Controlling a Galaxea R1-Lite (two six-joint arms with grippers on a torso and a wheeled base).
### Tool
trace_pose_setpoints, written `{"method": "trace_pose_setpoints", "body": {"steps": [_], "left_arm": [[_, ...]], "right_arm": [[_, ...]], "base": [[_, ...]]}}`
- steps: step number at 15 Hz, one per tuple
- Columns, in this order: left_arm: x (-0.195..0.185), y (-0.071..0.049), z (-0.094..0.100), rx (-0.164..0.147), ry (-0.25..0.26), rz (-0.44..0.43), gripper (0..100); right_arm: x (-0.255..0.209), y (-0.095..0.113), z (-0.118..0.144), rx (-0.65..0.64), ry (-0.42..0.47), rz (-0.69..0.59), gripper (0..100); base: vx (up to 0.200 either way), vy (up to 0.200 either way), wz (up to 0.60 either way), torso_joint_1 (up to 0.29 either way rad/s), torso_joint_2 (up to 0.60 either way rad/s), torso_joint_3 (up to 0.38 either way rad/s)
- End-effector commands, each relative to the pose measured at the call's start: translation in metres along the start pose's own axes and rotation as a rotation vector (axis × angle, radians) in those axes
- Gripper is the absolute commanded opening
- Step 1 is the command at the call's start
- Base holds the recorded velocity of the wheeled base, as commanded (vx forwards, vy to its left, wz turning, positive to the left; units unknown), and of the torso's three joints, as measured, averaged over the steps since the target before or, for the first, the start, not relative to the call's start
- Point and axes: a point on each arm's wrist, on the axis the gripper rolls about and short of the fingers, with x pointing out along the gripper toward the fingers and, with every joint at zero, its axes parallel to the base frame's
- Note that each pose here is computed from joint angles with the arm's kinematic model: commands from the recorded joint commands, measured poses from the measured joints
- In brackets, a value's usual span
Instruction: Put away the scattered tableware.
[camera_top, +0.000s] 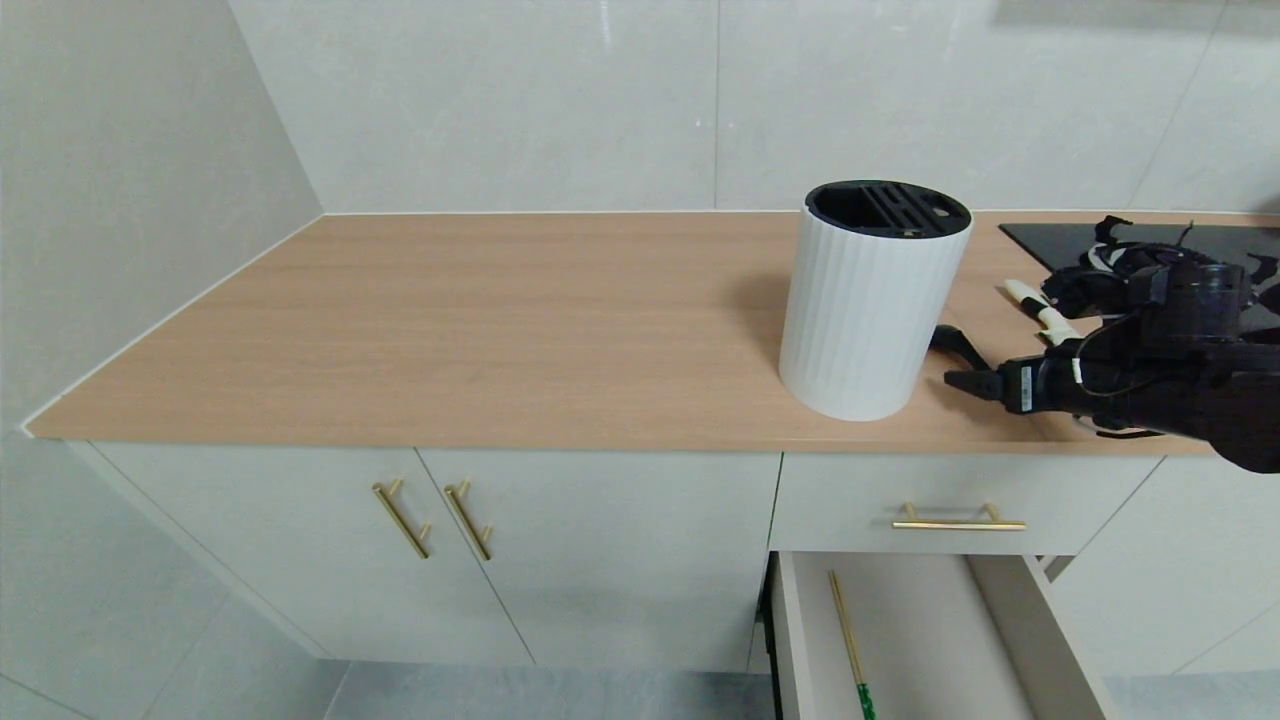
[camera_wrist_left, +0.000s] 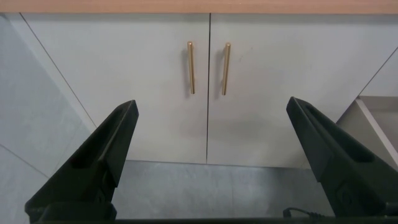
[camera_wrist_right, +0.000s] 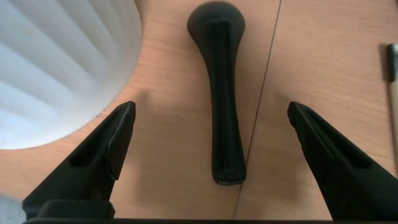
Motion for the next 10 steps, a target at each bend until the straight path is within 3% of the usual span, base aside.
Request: {"method": "trace_pose_setpoints", "body": {"steps": [1, 10], "left_arm": [[0.0001, 0.0000, 0.0000, -0.001, 0.002, 0.001, 100], [0.0001, 0.0000, 0.0000, -0.001, 0.002, 0.001, 100]], "right_arm": [[0.0044, -0.0003, -0.0035, 0.003, 0.011, 0.002, 100], [0.0116, -0.0012, -0.0097, -0.008, 0.016, -0.042, 100]], "base": [[0.000, 0.000, 0.00, 0.000, 0.00, 0.000], [0.000, 0.000, 0.00, 0.000, 0.00, 0.000]]}}
